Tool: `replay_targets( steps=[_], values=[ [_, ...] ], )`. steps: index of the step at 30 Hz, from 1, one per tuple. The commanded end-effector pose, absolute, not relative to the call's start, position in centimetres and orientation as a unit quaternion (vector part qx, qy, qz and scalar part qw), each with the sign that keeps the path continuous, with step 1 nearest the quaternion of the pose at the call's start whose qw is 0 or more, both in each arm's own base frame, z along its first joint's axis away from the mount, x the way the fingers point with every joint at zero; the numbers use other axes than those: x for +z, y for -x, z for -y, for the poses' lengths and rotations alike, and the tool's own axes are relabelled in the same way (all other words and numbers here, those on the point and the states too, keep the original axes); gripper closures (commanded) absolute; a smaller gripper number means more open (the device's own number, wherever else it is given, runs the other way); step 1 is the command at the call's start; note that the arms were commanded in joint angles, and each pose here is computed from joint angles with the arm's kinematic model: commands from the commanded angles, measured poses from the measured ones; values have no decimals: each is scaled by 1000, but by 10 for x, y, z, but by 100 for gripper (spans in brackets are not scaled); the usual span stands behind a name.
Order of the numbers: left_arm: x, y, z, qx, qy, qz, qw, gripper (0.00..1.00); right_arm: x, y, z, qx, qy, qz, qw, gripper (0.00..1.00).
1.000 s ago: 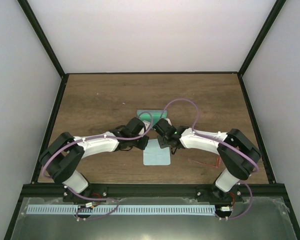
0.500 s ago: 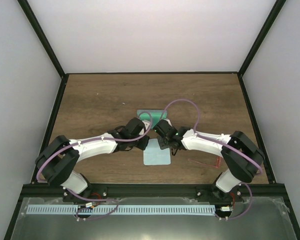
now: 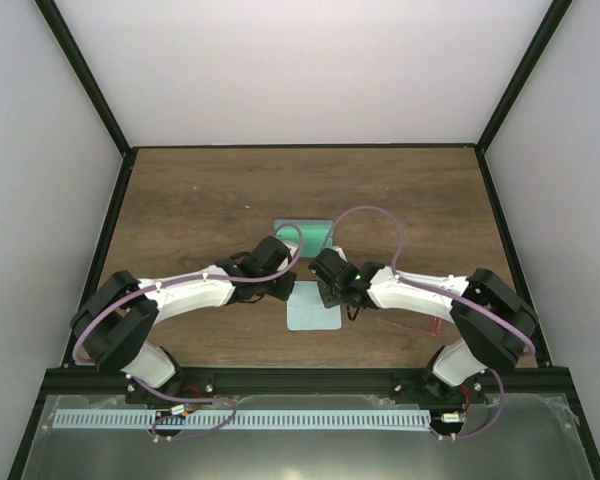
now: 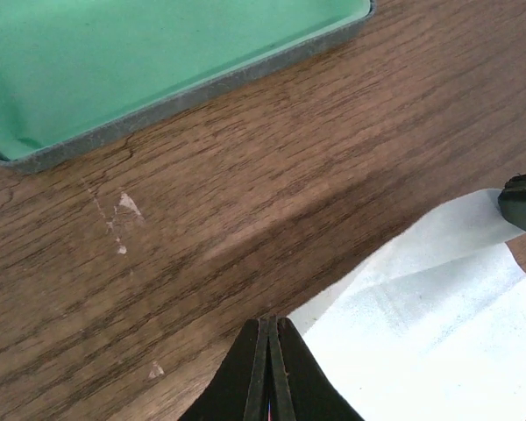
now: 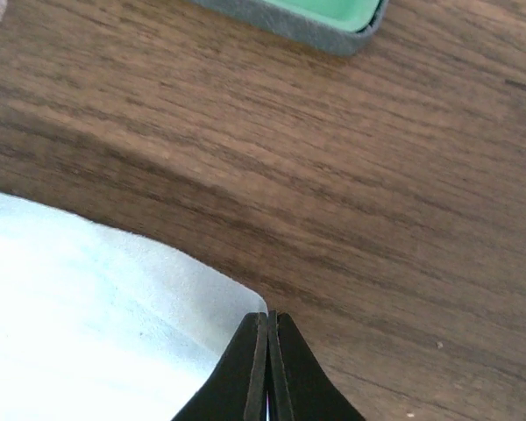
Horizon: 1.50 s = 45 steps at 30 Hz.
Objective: Organize the sunglasses
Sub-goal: Fold the glasses cleaning cloth at the center of the board.
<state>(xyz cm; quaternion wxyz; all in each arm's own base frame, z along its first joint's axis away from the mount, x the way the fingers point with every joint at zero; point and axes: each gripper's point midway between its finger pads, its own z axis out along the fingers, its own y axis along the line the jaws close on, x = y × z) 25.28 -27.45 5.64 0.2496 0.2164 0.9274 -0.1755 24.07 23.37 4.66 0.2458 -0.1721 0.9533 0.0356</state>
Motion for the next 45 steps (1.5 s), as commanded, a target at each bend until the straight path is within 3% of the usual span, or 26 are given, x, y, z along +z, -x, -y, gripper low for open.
replay_targets(
  steps=[1,34,35,39,45],
  values=[
    [65,-251,281,-187,-218,-923,255,96,55,-237,-234,47,166,-951,258,99],
    [51,-217,275,-213,-227,-920,239,96,46,-214,-236,76,179,-949,248,99],
    [52,-217,276,-215,-228,-919,239,95,46,-214,-236,76,178,-949,247,99],
    [50,-213,282,-220,-238,-916,234,76,44,-213,-234,74,178,-949,248,99],
    [35,-211,286,-209,-247,-920,219,75,41,-213,-234,72,178,-950,246,99]
  ],
)
